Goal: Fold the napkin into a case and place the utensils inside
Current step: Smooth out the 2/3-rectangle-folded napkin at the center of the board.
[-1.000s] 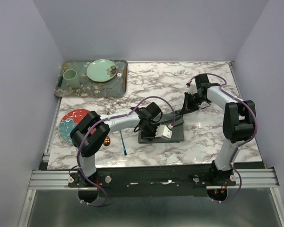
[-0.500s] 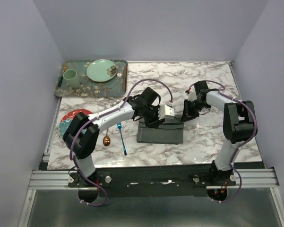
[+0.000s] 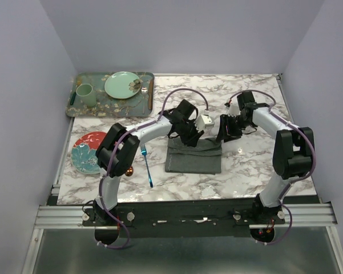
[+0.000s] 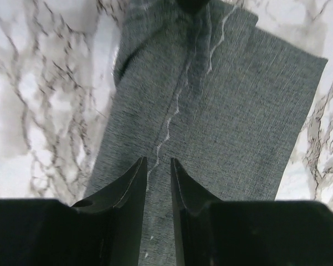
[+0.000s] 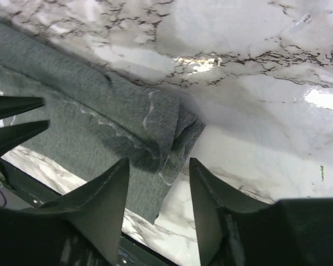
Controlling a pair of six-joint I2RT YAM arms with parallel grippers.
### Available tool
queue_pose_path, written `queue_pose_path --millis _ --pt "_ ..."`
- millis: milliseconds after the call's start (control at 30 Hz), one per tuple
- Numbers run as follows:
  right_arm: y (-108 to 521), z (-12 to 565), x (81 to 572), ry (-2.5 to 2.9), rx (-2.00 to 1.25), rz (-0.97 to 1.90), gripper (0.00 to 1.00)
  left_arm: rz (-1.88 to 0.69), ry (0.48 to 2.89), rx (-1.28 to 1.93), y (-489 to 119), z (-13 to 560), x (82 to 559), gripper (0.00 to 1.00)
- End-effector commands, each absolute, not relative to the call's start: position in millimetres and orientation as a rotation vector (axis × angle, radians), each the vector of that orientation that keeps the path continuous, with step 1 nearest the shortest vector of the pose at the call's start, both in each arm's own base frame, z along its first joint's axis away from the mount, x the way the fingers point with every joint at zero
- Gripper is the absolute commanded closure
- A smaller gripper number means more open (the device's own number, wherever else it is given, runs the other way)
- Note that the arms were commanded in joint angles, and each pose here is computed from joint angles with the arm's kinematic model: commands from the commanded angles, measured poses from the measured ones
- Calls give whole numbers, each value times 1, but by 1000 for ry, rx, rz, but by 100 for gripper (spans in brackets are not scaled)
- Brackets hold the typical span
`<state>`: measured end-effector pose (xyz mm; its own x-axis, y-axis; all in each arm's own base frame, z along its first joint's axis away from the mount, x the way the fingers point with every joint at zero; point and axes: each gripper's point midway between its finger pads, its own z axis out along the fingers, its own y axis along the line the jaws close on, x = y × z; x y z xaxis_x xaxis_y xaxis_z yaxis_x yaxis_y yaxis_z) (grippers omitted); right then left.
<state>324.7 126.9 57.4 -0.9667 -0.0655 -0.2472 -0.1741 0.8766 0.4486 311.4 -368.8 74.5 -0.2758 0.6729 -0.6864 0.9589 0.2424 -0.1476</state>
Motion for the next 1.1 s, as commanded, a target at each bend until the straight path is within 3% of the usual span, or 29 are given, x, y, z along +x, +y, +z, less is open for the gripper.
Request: queue_pose_path --millis 0,433,533,633,667,767,1067 --pt "134 99 329 2717 -276 740 43 -757 2122 1482 -359 52 301 70" --pt "140 67 348 2798 -106 763 46 -750 2158 1496 -354 32 295 71" --pt "146 69 344 2800 -118 817 55 -743 2169 1497 -352 27 295 71" --pt "149 70 335 2815 -134 849 69 -745 2179 1492 -352 24 294 71" --pt "148 69 332 2826 -132 849 79 -746 2186 1485 -352 23 294 71" --pt "144 64 320 2854 -153 828 89 -755 2199 1472 -352 22 293 72" --pt "144 34 292 2968 -223 762 96 -776 2230 1429 -353 22 294 72"
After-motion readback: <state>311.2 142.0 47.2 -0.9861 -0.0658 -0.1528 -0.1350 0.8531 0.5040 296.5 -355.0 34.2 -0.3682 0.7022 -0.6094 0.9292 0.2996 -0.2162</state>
